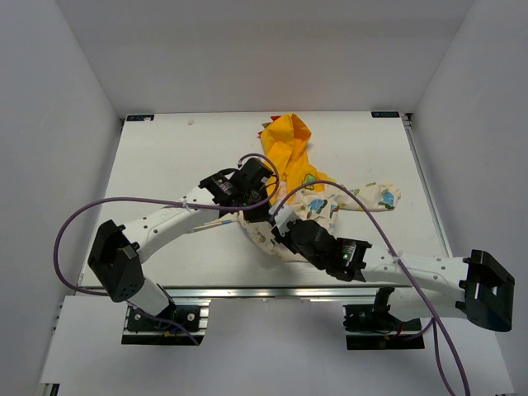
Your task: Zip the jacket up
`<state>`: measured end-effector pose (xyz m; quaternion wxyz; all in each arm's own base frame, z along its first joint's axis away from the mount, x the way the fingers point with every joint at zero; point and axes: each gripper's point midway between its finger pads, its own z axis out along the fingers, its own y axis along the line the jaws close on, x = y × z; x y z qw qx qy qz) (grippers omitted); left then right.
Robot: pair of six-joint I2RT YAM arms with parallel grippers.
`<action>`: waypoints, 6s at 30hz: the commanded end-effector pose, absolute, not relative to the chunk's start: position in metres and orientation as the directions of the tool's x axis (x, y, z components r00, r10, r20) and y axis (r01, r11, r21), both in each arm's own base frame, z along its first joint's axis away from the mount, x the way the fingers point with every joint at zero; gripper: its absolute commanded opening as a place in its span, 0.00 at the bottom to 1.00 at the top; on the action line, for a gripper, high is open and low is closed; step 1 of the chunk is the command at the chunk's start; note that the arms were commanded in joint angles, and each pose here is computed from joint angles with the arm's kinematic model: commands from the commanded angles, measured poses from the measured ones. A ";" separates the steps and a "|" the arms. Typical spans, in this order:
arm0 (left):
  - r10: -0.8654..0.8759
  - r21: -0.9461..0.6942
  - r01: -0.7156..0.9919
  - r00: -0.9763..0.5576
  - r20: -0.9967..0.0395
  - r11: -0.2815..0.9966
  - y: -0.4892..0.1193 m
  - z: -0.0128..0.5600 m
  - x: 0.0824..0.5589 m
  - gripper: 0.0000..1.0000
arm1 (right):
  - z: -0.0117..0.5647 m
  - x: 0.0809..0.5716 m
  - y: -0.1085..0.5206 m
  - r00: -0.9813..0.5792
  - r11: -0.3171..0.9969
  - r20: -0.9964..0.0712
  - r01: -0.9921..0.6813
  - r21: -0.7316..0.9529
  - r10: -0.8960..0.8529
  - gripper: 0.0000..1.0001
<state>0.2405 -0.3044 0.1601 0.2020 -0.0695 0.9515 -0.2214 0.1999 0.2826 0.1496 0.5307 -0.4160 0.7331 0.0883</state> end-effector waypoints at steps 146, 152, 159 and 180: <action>0.057 -0.465 0.314 -0.871 -0.487 0.828 -0.304 0.175 0.210 0.00 | 0.158 0.177 0.290 -0.230 0.550 -0.863 -0.832 -0.065 -0.450 0.32; 0.049 -0.483 0.328 -0.862 -0.505 0.812 -0.309 0.185 0.212 0.00 | 0.144 0.170 0.287 -0.236 0.517 -0.837 -0.854 -0.064 -0.494 0.50; 0.051 -0.516 0.375 -0.842 -0.537 0.770 -0.319 0.203 0.213 0.00 | 0.161 0.194 0.291 -0.224 0.606 -0.867 -0.788 -0.107 -0.445 0.54; 0.061 -0.493 0.362 -0.849 -0.525 0.791 -0.315 0.191 0.215 0.00 | 0.181 0.191 0.301 -0.188 0.575 -0.894 -0.813 -0.090 -0.406 0.08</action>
